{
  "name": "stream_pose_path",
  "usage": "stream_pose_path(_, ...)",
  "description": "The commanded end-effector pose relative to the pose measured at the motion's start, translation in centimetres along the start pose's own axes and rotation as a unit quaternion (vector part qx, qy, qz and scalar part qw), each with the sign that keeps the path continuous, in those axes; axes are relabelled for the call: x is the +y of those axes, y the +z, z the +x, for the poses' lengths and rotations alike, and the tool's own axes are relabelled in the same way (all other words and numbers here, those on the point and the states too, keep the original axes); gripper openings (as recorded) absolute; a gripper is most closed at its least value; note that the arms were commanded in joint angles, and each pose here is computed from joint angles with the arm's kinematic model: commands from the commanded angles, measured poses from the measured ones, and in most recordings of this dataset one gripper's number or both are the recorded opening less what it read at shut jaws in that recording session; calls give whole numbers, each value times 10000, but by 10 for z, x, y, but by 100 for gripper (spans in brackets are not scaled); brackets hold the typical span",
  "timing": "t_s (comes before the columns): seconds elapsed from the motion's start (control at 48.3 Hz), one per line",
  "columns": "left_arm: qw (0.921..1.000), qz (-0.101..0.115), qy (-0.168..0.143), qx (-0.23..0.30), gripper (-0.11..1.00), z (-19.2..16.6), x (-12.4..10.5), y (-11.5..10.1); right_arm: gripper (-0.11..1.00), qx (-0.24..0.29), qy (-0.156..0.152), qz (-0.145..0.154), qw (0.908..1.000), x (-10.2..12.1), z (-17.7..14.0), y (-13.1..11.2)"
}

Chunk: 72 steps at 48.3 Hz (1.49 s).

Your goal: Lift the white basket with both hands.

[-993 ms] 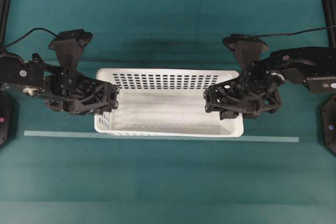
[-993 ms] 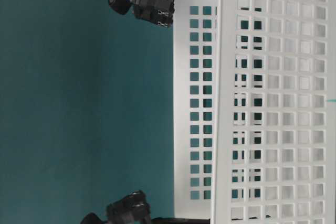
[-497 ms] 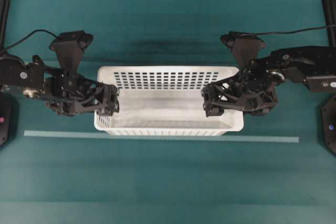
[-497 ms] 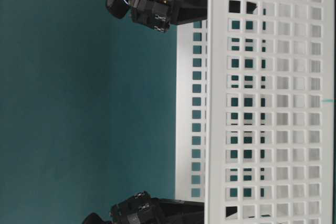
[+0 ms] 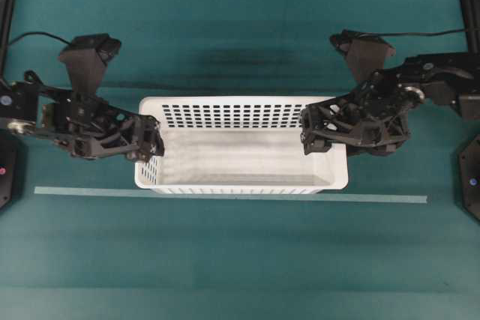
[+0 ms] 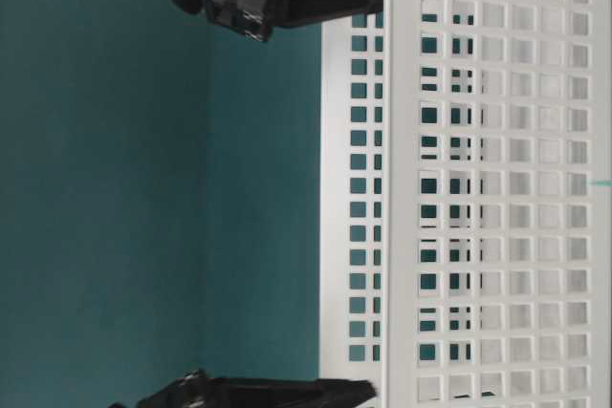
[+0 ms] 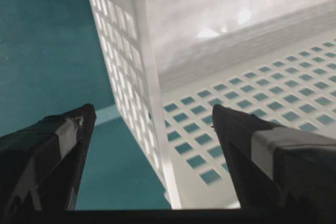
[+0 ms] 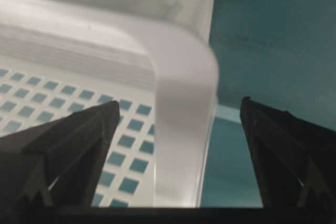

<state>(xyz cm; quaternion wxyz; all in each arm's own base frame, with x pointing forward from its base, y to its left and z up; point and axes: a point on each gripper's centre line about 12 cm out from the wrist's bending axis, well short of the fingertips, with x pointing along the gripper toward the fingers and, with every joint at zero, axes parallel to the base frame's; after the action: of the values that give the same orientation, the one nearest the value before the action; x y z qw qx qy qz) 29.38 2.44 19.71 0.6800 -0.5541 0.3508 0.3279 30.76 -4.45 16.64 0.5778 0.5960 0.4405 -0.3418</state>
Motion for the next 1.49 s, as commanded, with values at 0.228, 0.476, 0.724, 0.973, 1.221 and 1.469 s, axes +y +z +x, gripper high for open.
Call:
stream_pose_path(0.228, 9978, 56, -636, -176, 92, -57, -11, 4, 91, -143, 275, -138, 9994, 2, -48, 1)
stream_pose_path(0.476, 9877, 510, -1405, -449, 92, -113, -9, 5, 91, -586, 898, -679, 9919, 9, -107, 0)
stream_pose_path(0.724, 9698, 1120, -1997, -847, 92, -152, 2, 7, 91, -1519, 2491, -1845, 9385, 31, -164, -15)
stream_pose_path(0.973, 9361, 1780, -2722, -1340, 92, -186, 0, 6, 90, -2195, 3389, -2771, 8719, 20, -193, -37)
stream_pose_path(1.221, 8988, 2513, -3088, -1834, 92, -211, 0, 6, 89, -2938, 3683, -3421, 8130, 9, -223, -42)
stream_pose_path(1.469, 8634, 3176, -3302, -2112, 92, -220, -5, 1, 88, -3470, 3691, -4066, 7603, 2, -236, -49)
